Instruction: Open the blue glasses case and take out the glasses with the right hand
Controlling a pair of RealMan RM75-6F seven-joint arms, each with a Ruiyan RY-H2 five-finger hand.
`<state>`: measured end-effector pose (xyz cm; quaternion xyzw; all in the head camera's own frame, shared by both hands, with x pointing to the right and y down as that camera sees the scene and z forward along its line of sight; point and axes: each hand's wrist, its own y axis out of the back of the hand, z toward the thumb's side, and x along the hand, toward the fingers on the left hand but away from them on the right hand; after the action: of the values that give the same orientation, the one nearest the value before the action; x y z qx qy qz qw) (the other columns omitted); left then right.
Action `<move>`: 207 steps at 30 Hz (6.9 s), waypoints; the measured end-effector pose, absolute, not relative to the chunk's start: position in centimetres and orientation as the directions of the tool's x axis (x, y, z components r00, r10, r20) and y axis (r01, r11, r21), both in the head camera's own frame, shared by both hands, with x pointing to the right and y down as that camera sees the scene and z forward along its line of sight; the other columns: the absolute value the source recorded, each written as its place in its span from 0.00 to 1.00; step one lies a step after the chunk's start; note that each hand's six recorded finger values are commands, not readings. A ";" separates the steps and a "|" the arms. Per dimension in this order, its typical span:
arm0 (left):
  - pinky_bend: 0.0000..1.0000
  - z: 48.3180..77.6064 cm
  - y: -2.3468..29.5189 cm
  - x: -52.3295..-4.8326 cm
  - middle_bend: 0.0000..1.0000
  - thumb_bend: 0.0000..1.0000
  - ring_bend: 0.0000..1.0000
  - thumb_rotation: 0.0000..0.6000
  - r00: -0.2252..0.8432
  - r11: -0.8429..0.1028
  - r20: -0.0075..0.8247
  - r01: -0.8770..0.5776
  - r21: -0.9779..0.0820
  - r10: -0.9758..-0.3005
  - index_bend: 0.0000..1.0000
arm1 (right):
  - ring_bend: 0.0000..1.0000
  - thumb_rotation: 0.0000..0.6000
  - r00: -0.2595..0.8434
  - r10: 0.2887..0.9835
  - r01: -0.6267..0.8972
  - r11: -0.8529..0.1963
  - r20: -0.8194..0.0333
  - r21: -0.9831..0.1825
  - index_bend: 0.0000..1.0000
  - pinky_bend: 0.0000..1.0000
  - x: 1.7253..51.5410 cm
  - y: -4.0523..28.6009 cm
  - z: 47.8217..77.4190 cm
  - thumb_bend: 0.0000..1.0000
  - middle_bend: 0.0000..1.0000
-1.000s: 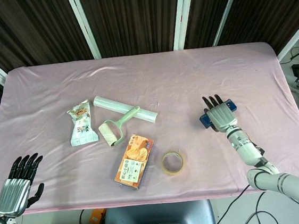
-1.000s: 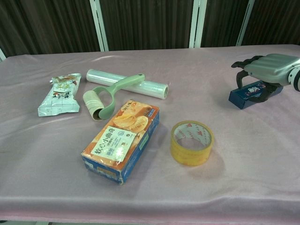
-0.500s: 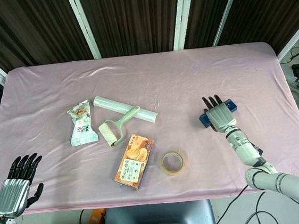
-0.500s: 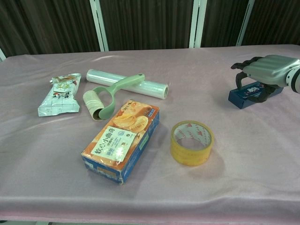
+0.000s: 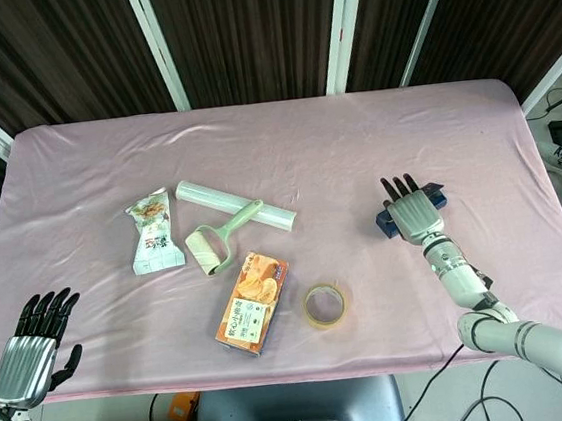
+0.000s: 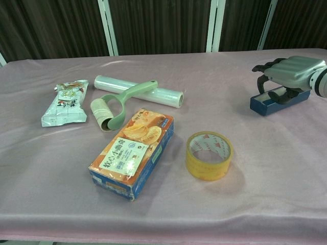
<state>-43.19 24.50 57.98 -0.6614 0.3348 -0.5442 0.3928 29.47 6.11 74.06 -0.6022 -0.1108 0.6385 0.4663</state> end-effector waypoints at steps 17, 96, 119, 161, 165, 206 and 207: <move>0.00 58.1 24.3 -43.6 0.03 0.39 0.00 1.00 0.163 -0.471 0.462 -0.019 -0.882 -0.872 0.00 | 0.00 1.00 0.084 0.755 -0.432 -0.561 -0.650 -0.707 0.52 0.00 27.3 1.7 75.6 0.75 0.05; 0.00 57.2 25.1 -43.4 0.03 0.40 0.00 1.00 0.189 -0.457 0.445 -0.024 -0.889 -0.876 0.00 | 0.00 1.00 0.392 0.482 -0.520 -0.586 -0.783 -0.621 0.41 0.00 26.7 19.0 68.3 0.42 0.00; 0.00 58.1 25.3 -42.7 0.03 0.40 0.00 1.00 0.195 -0.479 0.471 0.005 -0.878 -0.860 0.00 | 0.00 1.00 0.173 0.551 -0.576 -0.615 -0.816 -0.538 0.43 0.00 36.8 19.7 66.5 0.42 0.00; 0.00 58.2 25.1 -43.0 0.04 0.41 0.00 1.00 0.177 -0.484 0.476 -0.002 -0.875 -0.862 0.00 | 0.00 1.00 0.154 0.711 -0.415 -0.584 -0.686 -0.698 0.52 0.00 34.4 8.7 71.2 0.50 0.00; 0.00 58.2 25.0 -43.0 0.04 0.41 0.00 1.00 0.174 -0.486 0.478 -0.002 -0.874 -0.861 0.00 | 0.00 1.00 0.166 0.700 -0.415 -0.590 -0.695 -0.693 0.53 0.00 33.7 8.6 71.9 0.53 0.00; 0.00 57.9 25.1 -43.1 0.04 0.41 0.00 1.00 0.180 -0.480 0.470 -0.010 -0.877 -0.864 0.00 | 0.00 1.00 0.214 0.781 -0.398 -0.479 -0.587 -0.783 0.66 0.00 30.6 7.4 72.0 0.55 0.06; 0.00 57.9 25.1 -43.1 0.03 0.41 0.00 1.00 0.180 -0.480 0.470 -0.011 -0.877 -0.864 0.00 | 0.00 1.00 0.221 0.795 -0.402 -0.453 -0.565 -0.795 0.66 0.00 30.3 7.4 71.9 0.55 0.06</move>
<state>-43.14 25.09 57.86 -0.6625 0.3301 -0.5486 0.3888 30.32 7.38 71.85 -0.6031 -0.1628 0.6024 0.4968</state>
